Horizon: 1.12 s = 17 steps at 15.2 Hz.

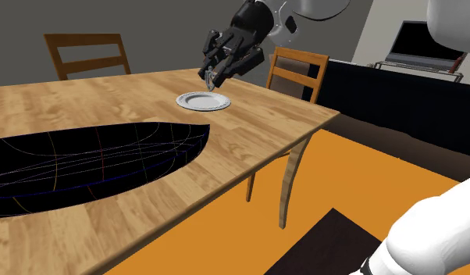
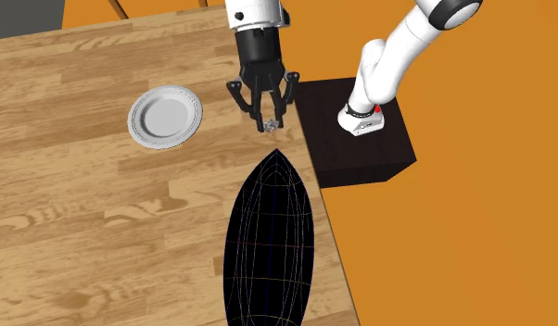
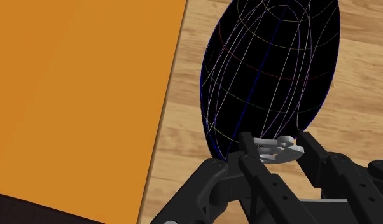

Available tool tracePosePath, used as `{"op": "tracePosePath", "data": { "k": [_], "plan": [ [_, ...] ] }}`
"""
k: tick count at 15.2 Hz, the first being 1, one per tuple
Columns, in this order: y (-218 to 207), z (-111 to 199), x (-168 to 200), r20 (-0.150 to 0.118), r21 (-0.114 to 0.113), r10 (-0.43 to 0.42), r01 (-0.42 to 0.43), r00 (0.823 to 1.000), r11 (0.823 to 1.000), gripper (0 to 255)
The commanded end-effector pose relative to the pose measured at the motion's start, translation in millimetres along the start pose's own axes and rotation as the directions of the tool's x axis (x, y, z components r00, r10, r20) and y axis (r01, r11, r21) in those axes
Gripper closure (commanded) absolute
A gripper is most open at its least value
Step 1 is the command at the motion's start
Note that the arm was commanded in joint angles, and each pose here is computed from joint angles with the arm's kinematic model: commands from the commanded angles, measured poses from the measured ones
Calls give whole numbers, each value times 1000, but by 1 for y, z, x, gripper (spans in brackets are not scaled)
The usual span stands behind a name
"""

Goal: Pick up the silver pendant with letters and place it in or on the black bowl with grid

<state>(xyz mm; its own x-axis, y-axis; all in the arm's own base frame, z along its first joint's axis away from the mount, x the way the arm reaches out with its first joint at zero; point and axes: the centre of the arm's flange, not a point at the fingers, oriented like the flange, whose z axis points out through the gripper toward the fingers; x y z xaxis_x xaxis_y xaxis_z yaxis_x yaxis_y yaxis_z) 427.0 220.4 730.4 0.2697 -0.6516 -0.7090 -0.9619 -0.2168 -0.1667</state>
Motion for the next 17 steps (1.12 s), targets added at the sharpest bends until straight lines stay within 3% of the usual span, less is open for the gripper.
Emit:
{"op": "tracePosePath", "data": {
  "k": [1, 3, 17],
  "plan": [
    [-1, -8, -8, 0, 0, 0, 0, 1000, 1000, 255],
    [-2, -13, -13, 0, 0, 0, 0, 1000, 1000, 255],
    [-70, 113, -130, 0, 0, 0, 0, 1000, 1000, 255]
  ]
}}
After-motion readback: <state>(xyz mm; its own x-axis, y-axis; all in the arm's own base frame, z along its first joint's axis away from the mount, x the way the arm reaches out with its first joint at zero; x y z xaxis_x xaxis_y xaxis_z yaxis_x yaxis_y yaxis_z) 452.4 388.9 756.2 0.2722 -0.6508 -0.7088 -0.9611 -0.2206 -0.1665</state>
